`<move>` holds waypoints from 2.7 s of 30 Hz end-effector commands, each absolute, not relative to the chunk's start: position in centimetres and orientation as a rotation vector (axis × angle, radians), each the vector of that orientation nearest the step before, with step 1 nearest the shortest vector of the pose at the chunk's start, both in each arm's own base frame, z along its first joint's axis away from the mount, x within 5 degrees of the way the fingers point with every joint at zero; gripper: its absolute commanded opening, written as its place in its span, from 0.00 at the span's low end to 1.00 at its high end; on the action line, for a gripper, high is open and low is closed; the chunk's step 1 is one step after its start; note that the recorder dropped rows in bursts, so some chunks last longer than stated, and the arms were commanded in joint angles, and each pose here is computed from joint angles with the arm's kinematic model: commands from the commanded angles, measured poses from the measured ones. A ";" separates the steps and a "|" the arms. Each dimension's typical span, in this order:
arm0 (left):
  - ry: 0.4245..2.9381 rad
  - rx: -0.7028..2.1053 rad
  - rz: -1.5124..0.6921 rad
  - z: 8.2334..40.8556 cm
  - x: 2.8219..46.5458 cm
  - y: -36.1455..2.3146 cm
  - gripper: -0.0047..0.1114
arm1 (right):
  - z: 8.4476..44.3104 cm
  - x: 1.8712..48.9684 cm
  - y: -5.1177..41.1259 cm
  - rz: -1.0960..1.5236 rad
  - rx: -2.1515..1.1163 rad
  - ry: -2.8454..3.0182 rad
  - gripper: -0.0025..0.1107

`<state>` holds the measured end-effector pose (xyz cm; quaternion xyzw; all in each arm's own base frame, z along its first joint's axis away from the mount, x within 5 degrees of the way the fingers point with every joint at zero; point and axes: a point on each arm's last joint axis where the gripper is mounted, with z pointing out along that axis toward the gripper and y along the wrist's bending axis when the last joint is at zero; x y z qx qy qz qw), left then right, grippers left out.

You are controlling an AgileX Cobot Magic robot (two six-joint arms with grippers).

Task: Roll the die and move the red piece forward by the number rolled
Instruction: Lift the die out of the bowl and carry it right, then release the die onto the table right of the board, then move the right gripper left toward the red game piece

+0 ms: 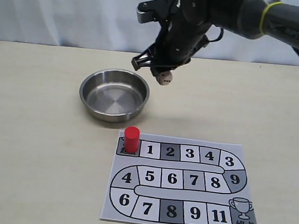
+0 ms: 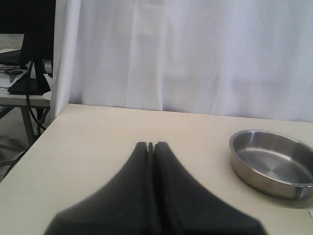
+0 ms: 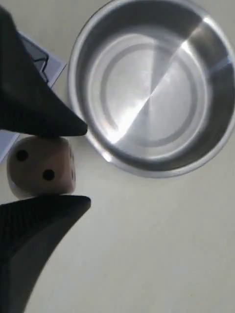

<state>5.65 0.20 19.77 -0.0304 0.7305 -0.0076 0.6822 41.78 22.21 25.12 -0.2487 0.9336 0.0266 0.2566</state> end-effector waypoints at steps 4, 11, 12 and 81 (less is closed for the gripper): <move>1.624 -0.070 -0.020 20.0 5.6 0.2 0.04 | 21.6 39.5 9.0 -0.185 -0.450 2.679 0.06; 1.624 -0.070 -0.020 20.0 5.6 0.2 0.04 | 18.7 38.4 -1.7 -0.356 -0.217 2.821 0.06; 1.624 -0.070 -0.020 20.0 5.6 0.2 0.04 | 18.7 38.3 -2.3 -0.360 -0.193 2.824 0.06; 1.626 -0.070 -0.020 20.0 5.6 0.2 0.04 | 17.9 35.4 5.5 0.159 -0.450 2.858 0.06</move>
